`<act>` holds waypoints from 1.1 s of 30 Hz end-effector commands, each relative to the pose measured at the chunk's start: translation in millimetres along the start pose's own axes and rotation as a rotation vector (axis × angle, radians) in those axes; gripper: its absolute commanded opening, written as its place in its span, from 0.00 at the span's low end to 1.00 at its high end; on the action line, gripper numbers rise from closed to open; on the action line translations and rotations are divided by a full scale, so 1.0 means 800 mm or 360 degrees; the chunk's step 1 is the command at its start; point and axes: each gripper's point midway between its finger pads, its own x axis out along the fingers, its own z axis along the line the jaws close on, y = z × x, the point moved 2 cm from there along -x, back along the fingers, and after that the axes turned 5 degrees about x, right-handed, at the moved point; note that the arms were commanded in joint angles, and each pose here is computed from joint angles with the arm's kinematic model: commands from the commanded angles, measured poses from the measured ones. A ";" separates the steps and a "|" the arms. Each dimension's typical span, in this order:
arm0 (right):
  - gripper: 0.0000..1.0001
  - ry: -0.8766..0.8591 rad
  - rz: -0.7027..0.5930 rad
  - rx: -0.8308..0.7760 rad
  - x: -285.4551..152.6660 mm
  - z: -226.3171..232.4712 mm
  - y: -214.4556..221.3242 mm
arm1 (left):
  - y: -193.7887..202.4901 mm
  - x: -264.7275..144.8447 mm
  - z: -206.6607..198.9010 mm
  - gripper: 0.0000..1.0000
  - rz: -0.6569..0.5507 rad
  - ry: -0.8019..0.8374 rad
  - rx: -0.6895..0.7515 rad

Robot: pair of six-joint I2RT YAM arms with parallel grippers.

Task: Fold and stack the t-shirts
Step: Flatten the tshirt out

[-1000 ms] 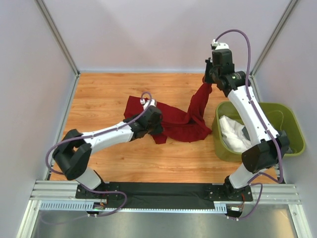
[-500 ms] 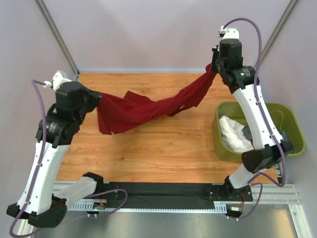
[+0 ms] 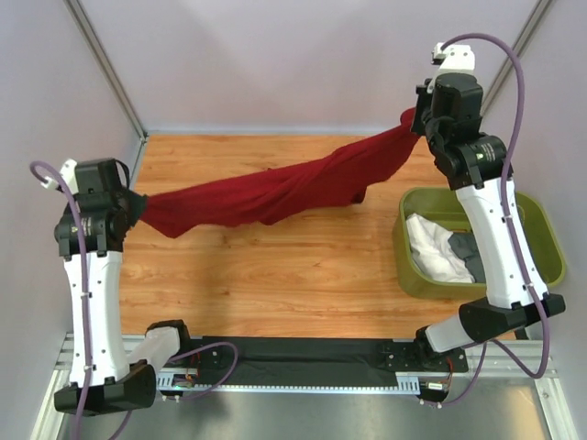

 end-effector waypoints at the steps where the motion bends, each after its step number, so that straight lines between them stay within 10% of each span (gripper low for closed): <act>1: 0.00 -0.0002 0.0204 -0.0090 0.012 0.001 0.052 | 0.057 0.028 0.044 0.00 0.0224 -0.0157 0.0026; 18: 0.00 -0.0157 0.0556 -0.0199 0.179 0.081 0.184 | 0.131 0.240 0.078 0.01 0.0490 -0.0412 0.0082; 20: 0.00 -0.0154 0.0580 -0.0216 0.203 0.089 0.202 | 0.133 0.257 0.072 0.26 0.0516 -0.0397 0.0098; 21: 0.00 -0.0151 0.0621 -0.0237 0.214 0.091 0.220 | 0.140 0.269 0.073 0.60 0.0562 -0.0399 0.0128; 23: 0.00 -0.0142 0.0640 -0.0245 0.221 0.093 0.227 | 0.136 0.267 0.069 0.81 0.0597 -0.0382 0.0184; 33: 0.00 -0.0104 0.0761 -0.0232 0.214 0.084 0.275 | 0.222 0.095 0.023 0.84 0.0723 -0.0029 0.0289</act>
